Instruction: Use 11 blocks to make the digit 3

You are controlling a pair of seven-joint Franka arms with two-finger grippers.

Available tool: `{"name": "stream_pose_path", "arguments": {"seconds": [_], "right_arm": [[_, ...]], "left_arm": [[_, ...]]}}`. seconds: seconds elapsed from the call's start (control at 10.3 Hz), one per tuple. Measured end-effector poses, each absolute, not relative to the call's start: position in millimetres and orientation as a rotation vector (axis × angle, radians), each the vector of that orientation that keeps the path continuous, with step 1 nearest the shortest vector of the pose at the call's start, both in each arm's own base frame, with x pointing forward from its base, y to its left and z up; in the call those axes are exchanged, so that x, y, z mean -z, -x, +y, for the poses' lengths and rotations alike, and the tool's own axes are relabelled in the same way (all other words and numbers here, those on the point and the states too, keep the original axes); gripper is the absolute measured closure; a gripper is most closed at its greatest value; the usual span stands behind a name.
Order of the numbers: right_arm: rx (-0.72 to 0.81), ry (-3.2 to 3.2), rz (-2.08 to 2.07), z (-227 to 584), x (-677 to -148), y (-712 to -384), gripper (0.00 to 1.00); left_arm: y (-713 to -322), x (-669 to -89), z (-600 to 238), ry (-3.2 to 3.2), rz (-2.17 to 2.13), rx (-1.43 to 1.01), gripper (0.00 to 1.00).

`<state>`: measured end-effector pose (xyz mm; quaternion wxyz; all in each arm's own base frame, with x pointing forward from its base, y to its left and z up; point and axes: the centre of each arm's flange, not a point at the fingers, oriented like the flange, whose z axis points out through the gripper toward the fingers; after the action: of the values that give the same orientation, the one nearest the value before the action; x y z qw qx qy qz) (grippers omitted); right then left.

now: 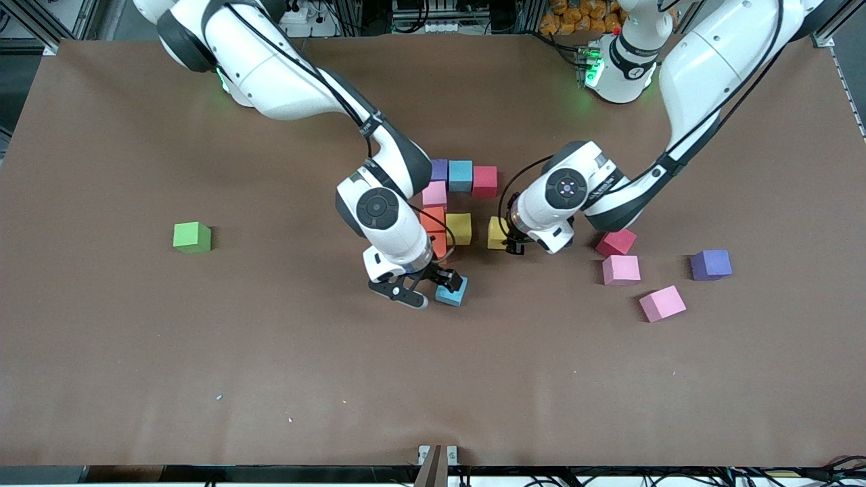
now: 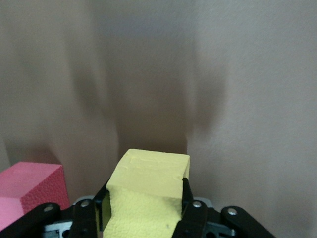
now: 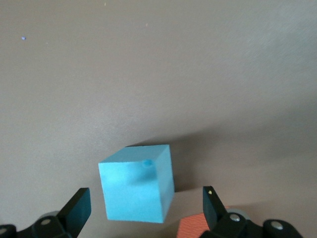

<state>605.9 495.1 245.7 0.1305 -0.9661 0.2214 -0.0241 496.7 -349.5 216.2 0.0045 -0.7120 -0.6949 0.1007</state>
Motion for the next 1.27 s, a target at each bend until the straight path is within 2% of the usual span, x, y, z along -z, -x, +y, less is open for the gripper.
{"name": "stream_pose_path", "arguments": {"seconds": [0.49,0.58,0.97,1.17,1.27], "right_arm": [[0.062,2.787,0.704,513,-218,-604,0.01],[0.061,2.791,0.707,512,-211,-605,0.07],[0.062,2.801,0.703,511,-195,-607,0.1],[0.072,2.809,0.667,511,-196,-608,0.19],[0.075,2.815,0.649,510,-197,-608,0.34]], "left_arm": [[-491,-208,-361,2.169,-2.244,-0.297,0.46],[-490,-207,-363,2.15,-2.259,-0.297,0.46],[-482,-208,-376,2.141,-2.267,-0.295,0.46],[-484,-210,-382,2.147,-2.273,-0.3,0.46],[-485,-208,-384,2.147,-2.272,-0.301,0.46]]}}
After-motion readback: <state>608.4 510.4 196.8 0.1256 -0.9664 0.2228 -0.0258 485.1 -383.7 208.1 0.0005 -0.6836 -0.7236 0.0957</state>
